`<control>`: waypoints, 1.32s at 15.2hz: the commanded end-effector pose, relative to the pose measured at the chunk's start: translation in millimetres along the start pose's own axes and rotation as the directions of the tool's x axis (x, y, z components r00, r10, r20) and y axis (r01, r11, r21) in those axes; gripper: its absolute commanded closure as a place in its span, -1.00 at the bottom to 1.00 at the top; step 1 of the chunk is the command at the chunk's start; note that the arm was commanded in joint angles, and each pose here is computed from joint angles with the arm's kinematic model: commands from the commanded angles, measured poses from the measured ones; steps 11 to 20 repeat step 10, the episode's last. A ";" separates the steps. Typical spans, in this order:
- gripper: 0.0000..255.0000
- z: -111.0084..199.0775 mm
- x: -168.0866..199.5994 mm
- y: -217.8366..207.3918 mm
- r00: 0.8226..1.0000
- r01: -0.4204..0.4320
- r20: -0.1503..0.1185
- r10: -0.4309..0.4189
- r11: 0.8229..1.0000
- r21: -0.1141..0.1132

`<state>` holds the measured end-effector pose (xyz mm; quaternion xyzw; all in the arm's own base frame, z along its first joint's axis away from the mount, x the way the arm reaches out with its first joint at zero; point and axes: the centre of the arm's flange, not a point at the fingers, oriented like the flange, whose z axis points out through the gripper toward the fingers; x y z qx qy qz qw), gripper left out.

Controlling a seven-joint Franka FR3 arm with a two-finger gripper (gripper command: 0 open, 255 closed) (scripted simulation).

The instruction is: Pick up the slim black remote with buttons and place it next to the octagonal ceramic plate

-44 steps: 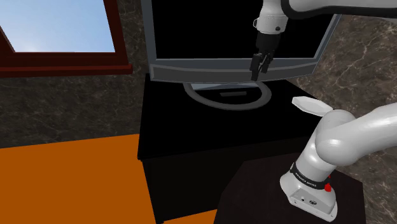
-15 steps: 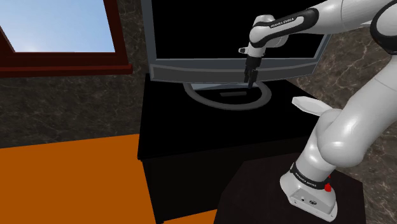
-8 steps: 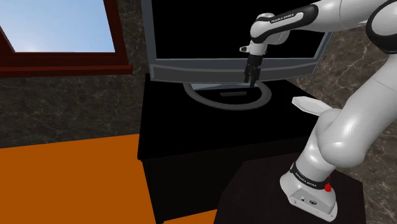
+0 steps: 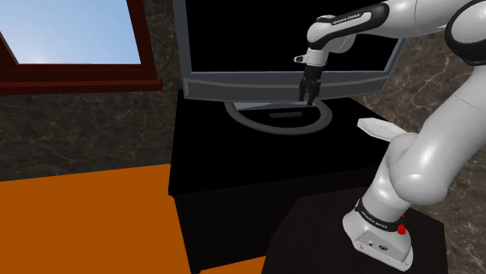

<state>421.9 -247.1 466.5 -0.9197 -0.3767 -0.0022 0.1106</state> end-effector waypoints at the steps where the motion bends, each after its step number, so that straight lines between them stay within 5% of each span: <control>1: -1.00 39.7 17.1 53.2 0.999 -0.002 0.050 0.009 0.990 -0.139; 2: -1.00 0.0 -1.7 -0.6 1.000 0.022 -0.008 -0.021 1.000 0.021; 3: -1.00 0.0 -1.7 -0.6 1.000 0.022 -0.008 -0.021 1.000 0.021; 10: -1.00 40.8 -9.9 66.4 0.995 0.076 -0.058 -0.082 0.993 -0.088; 20: -1.00 40.8 -9.9 66.4 0.995 0.076 -0.058 -0.082 0.993 -0.088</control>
